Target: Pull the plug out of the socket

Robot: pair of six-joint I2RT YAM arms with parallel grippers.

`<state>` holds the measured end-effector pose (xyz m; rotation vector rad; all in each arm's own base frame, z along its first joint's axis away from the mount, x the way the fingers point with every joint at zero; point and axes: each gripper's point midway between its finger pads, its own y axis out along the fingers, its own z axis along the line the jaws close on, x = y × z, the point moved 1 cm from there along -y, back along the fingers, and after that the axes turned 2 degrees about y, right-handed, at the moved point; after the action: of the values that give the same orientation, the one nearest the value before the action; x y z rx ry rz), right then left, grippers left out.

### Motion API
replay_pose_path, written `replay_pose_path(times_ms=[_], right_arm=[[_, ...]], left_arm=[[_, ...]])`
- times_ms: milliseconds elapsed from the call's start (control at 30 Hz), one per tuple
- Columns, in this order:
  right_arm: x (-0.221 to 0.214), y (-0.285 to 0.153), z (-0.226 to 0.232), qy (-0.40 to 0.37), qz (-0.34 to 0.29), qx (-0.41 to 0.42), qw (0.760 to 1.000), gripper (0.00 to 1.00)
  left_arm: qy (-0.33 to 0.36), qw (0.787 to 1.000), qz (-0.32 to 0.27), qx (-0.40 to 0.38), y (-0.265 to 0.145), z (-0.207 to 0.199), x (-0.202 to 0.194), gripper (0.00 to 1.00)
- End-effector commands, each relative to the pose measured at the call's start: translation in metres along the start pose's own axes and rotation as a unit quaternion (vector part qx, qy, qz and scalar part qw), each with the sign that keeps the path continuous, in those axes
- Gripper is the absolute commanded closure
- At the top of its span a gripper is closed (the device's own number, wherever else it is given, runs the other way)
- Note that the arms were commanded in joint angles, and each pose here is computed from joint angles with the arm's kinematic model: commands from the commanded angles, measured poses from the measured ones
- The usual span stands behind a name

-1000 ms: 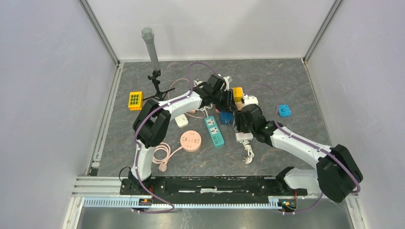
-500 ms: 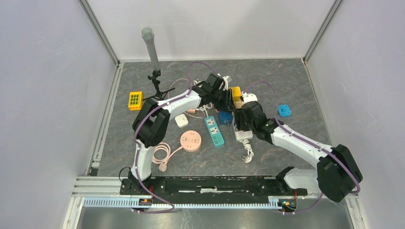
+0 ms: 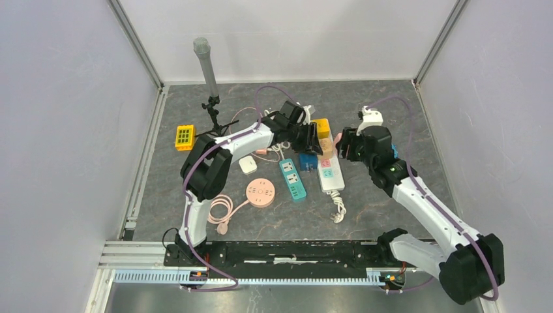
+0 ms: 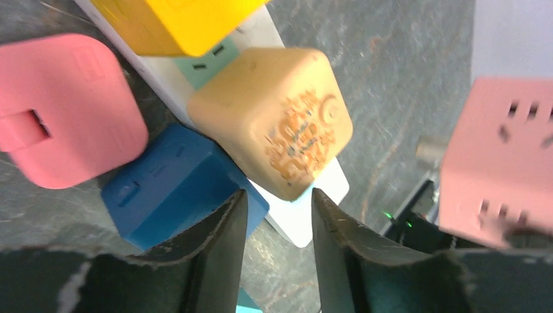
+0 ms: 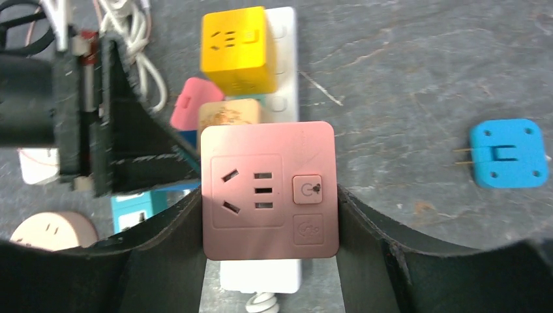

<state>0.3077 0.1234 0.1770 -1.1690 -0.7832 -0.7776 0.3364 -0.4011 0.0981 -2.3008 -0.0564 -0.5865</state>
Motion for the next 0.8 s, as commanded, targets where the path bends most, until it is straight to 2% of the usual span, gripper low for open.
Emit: replay_pose_path(times_ms=[0,67,200,433,600,667,767], right_arm=[[0.005,-0.006,-0.019,0.009,-0.022,-0.004,1.0,1.0],[-0.008,-0.003,-0.028,0.022,-0.012,-0.001,1.0,1.0],[-0.038,0.002,-0.051,0.054,0.019,-0.005,0.998,1.0],[-0.073,0.004,-0.089,0.138,0.045,0.002,0.989,1.0],[-0.089,0.002,-0.108,0.207,0.067,0.036,0.975,0.99],[-0.092,0.001,-0.115,0.221,0.07,0.036,0.972,0.93],[-0.09,0.0,-0.124,0.227,0.067,0.017,0.971,0.71]], left_arm=[[-0.01,0.996,0.023,-0.085,-0.025,-0.025,-0.002,0.48],[-0.022,0.993,0.0,-0.12,-0.037,-0.038,0.013,0.45],[0.001,0.994,-0.03,-0.107,-0.059,-0.047,0.026,0.39],[0.011,0.999,-0.042,-0.025,-0.09,-0.033,0.018,0.33],[0.008,0.999,-0.053,-0.003,-0.11,-0.027,0.003,0.31],[0.01,0.999,-0.051,0.004,-0.117,-0.026,-0.003,0.31],[0.014,0.999,-0.049,0.019,-0.124,-0.021,-0.01,0.31]])
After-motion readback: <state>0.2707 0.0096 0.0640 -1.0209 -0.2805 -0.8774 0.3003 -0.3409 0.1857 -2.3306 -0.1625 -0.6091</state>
